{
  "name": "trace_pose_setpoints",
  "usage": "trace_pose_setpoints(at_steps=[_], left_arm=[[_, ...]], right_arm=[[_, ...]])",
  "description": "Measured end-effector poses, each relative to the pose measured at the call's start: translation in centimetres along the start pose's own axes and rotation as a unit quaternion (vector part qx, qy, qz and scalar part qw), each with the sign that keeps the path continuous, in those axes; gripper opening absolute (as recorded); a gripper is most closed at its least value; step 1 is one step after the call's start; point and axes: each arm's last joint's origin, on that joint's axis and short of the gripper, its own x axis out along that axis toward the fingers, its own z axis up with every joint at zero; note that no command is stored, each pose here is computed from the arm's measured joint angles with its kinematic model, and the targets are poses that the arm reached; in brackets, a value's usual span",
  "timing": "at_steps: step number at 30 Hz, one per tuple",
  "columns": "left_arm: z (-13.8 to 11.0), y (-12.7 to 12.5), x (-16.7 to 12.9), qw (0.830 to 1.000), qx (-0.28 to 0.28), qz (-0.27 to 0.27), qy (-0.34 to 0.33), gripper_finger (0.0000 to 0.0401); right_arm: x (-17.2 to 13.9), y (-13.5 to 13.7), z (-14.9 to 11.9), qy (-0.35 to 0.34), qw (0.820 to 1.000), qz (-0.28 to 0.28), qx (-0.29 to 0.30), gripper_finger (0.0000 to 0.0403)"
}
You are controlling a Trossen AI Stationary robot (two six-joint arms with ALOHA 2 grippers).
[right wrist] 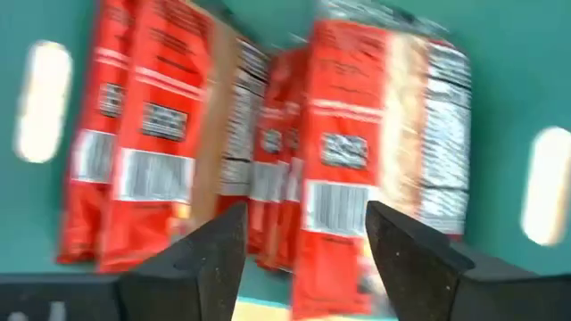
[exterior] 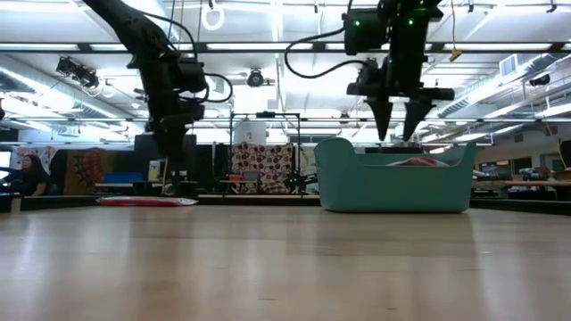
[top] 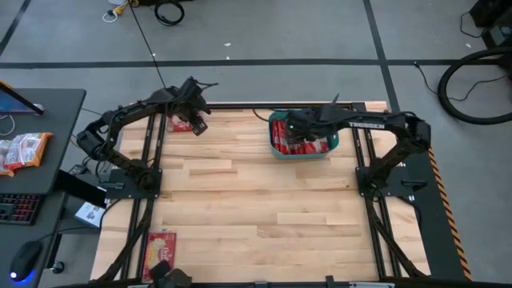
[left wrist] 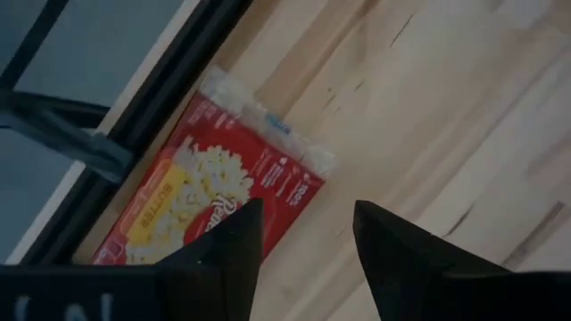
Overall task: Sort popcorn bags into baskets
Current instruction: Put the middle popcorn bag into the bin, then put the top popcorn bag into the bin
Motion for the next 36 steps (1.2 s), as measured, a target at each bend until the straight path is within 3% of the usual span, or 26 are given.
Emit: trace_pose_setpoints(at_steps=[6, 10, 14, 16, 21, 27, 36], left_arm=[[0.1, 0.0, 0.0, 0.999, -0.032, 0.001, -0.006, 0.0179], [-0.5, 0.3, 1.2, 0.997, -0.08, 0.004, -0.022, 0.0179], [-2.1, 0.7, 2.9, 0.993, -0.111, 0.01, -0.022, 0.0179], [-2.6, 0.8, 3.5, 0.992, -0.119, 0.029, -0.024, 0.0179], [-2.4, 1.8, 3.7, 0.982, -0.156, 0.097, -0.053, 0.0179], [-3.0, 3.0, 5.0, 0.968, -0.228, 0.104, -0.031, 0.0178], [-2.7, 1.4, 6.4, 0.982, -0.177, 0.069, -0.008, 0.0176]], right_arm=[[3.3, 0.3, 0.7, 0.01, 1.0, -0.014, -0.025, 0.0192], [5.9, -0.5, 0.8, 0.041, 0.998, -0.043, -0.003, 0.0166], [6.5, -2.0, 0.6, 0.051, 0.993, -0.103, 0.008, 0.0159], [6.1, -2.5, 0.6, 0.059, 0.993, -0.106, 0.004, 0.0158], [2.6, -2.2, 1.2, 0.028, 0.999, -0.039, 0.016, 0.0158], [-1.8, -1.9, 2.0, -0.039, 0.997, 0.065, 0.033, 0.0158], [-6.6, -2.0, 1.1, -0.119, 0.975, 0.181, 0.042, 0.0158]])
